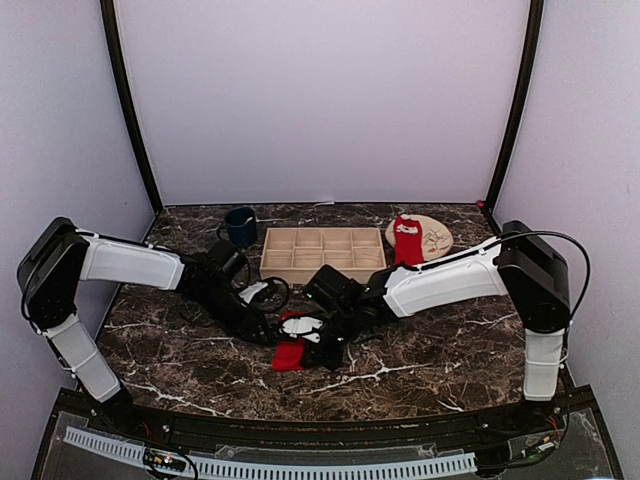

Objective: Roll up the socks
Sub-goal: Roll the sock at the center of the board.

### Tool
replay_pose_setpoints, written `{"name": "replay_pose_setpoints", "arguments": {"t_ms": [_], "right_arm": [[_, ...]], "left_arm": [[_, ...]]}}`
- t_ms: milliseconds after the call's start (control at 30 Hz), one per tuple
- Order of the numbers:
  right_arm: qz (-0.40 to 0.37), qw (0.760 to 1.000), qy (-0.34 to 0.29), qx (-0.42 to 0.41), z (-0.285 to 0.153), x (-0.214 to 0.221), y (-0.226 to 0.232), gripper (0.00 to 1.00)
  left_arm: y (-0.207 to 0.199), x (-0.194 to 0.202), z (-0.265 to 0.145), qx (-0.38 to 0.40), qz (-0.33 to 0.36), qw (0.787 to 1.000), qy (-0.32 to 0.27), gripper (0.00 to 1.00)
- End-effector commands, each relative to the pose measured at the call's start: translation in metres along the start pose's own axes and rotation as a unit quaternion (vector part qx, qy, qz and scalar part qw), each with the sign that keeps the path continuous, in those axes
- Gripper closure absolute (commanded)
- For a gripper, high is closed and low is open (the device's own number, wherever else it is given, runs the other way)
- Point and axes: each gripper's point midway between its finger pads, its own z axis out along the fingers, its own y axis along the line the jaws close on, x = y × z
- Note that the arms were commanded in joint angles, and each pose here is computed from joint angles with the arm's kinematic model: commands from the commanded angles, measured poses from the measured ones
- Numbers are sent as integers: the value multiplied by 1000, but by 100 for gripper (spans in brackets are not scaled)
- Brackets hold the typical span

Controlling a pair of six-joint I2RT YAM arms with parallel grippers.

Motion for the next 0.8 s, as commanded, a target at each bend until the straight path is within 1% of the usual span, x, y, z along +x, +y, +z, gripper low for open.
{"name": "replay_pose_setpoints", "arguments": {"t_ms": [0, 133, 367, 567, 767], "right_arm": [[51, 998, 1, -39, -1, -3, 2, 95], [67, 996, 8, -59, 1, -1, 3, 95], [95, 990, 17, -98, 5, 0, 3, 95], [123, 984, 15, -129, 0, -2, -1, 95], [159, 975, 21, -153, 1, 5, -3, 95]], "left_arm": [[7, -13, -17, -40, 6, 997, -61, 60], [10, -17, -28, -57, 6, 993, -100, 60], [12, -9, -41, -83, 10, 984, -156, 60], [-8, -5, -47, -118, 72, 970, -200, 61], [-34, 10, -35, -96, 144, 964, -204, 61]]}}
